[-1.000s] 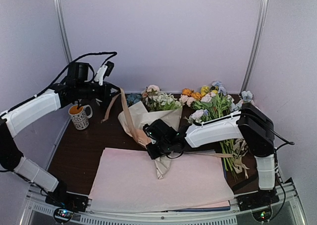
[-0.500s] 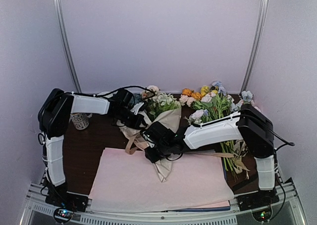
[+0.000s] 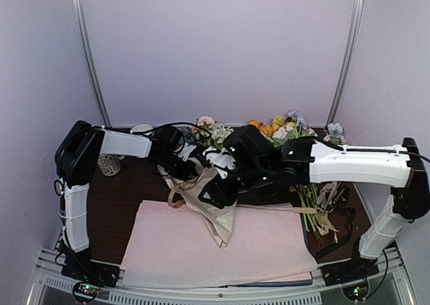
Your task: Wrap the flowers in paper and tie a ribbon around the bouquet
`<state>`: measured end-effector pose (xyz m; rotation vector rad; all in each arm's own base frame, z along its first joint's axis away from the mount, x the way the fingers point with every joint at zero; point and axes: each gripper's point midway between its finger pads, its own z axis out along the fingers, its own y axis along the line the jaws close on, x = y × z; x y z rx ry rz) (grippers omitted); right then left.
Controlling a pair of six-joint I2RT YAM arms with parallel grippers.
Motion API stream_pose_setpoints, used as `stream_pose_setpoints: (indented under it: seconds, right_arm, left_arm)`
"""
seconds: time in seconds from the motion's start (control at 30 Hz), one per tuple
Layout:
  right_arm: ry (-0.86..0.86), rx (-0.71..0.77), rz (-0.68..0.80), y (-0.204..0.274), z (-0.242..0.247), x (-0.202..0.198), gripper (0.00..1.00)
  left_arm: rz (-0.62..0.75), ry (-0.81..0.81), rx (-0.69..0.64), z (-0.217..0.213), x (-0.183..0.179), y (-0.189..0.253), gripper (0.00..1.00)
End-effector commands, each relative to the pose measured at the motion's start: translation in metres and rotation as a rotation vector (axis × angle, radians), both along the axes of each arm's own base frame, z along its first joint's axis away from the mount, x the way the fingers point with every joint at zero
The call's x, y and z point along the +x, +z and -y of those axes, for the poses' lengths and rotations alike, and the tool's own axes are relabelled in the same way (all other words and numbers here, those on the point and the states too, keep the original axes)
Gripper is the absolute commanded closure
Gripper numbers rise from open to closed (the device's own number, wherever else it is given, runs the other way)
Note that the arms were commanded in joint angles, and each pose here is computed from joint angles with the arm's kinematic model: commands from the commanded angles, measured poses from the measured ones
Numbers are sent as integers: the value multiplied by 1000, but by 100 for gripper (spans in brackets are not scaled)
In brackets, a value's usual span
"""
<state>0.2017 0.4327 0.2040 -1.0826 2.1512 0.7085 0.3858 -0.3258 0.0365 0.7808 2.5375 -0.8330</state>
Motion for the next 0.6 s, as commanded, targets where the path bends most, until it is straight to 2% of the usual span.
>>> stream_pose_setpoints:
  seconds: [0.0, 0.13, 0.23, 0.47, 0.57]
  right_arm:
    - [-86, -273, 37, -28, 91, 16, 39]
    - [-287, -568, -95, -81, 201, 49, 40]
    - [-292, -770, -134, -106, 254, 45, 42]
    - [-199, -954, -194, -145, 293, 37, 43]
    - [-212, -985, -235, -158, 300, 46, 48]
  left_arm:
    - [-26, -2, 67, -13, -11, -24, 100]
    - [-15, -6, 60, -13, -13, -22, 100]
    - [-13, -9, 63, -15, -14, -22, 100]
    - [11, -11, 68, -16, -12, -15, 100]
    - [16, -17, 69, -16, -12, -14, 100]
